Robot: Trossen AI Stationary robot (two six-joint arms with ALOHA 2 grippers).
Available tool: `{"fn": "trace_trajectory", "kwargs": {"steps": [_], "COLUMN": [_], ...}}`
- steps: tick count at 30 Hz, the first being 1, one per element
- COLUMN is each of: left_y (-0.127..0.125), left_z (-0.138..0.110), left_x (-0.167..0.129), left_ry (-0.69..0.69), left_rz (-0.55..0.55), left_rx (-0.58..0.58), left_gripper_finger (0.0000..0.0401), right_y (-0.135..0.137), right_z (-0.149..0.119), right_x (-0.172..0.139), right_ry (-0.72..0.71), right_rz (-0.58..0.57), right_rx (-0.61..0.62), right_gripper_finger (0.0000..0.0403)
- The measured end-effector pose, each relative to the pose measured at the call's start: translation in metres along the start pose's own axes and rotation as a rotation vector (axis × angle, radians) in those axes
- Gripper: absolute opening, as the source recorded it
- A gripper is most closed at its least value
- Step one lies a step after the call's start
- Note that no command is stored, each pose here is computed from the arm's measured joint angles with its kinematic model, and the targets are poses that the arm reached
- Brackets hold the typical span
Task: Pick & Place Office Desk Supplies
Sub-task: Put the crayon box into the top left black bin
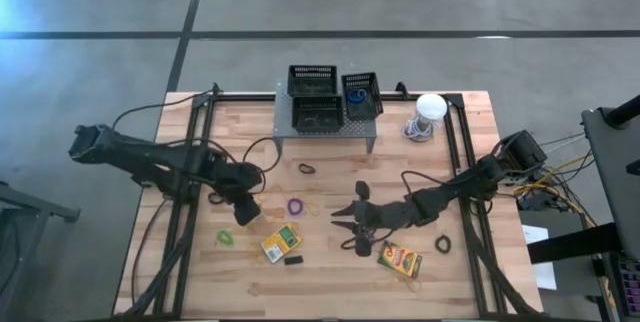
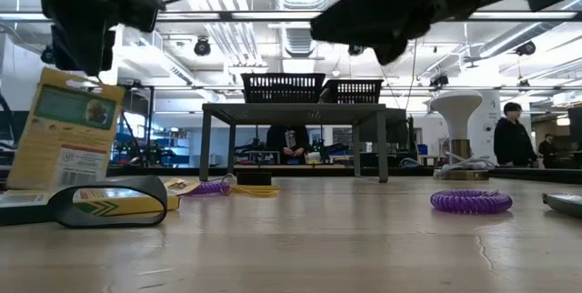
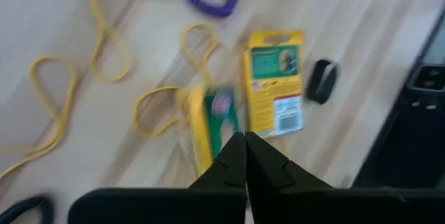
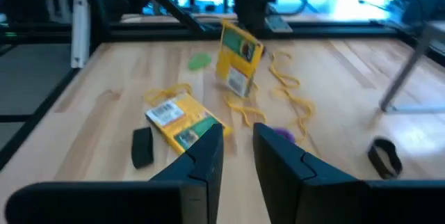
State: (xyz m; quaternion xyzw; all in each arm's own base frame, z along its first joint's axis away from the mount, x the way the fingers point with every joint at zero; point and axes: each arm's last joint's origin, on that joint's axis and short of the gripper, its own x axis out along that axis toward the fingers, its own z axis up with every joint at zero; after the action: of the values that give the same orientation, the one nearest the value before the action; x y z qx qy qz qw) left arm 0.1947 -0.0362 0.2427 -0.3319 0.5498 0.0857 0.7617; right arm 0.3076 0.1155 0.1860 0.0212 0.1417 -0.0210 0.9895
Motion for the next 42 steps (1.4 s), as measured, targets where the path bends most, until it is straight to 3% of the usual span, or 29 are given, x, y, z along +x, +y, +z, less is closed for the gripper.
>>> {"fn": "trace_trajectory", "kwargs": {"steps": [4,10,16,23,26,32,37,42], "left_y": [-0.007,-0.011,-0.013,-0.021,-0.019,0.001,0.026,0.043], "left_z": [-0.001,-0.002,-0.005,-0.04,-0.063,-0.099,-0.1,-0.092], "left_x": [0.001,0.001,0.002,0.01,0.021,0.046,0.059,0.063], "left_ry": [-0.037,-0.062,-0.072,-0.054,-0.061,-0.11,-0.241,-0.271], "left_rz": [-0.027,-0.025,-0.012,0.113,0.163,0.253,0.339,0.409], "left_rx": [0.034,0.049,0.075,-0.003,-0.095,-0.211,-0.311,-0.39], "left_gripper_finger": [0.0,0.0,0.0,0.0,0.0001,0.0017,0.0056,0.0118], "right_y": [-0.005,-0.015,-0.025,-0.02,-0.02,-0.029,-0.038,-0.044], "right_z": [0.008,0.02,0.035,0.046,0.041,0.034,0.035,0.035], "right_x": [0.019,0.079,0.124,0.115,0.105,0.102,0.106,0.107], "right_ry": [-0.002,-0.004,0.115,0.288,0.294,0.212,0.138,0.129], "right_rz": [0.035,0.148,0.103,-0.008,-0.075,-0.097,-0.058,0.009], "right_rx": [-0.049,-0.124,-0.177,-0.158,-0.19,-0.232,-0.235,-0.219], "right_gripper_finger": [0.0111,0.0154,0.0192,0.0194,0.0185,0.0169,0.0161,0.0153]}}
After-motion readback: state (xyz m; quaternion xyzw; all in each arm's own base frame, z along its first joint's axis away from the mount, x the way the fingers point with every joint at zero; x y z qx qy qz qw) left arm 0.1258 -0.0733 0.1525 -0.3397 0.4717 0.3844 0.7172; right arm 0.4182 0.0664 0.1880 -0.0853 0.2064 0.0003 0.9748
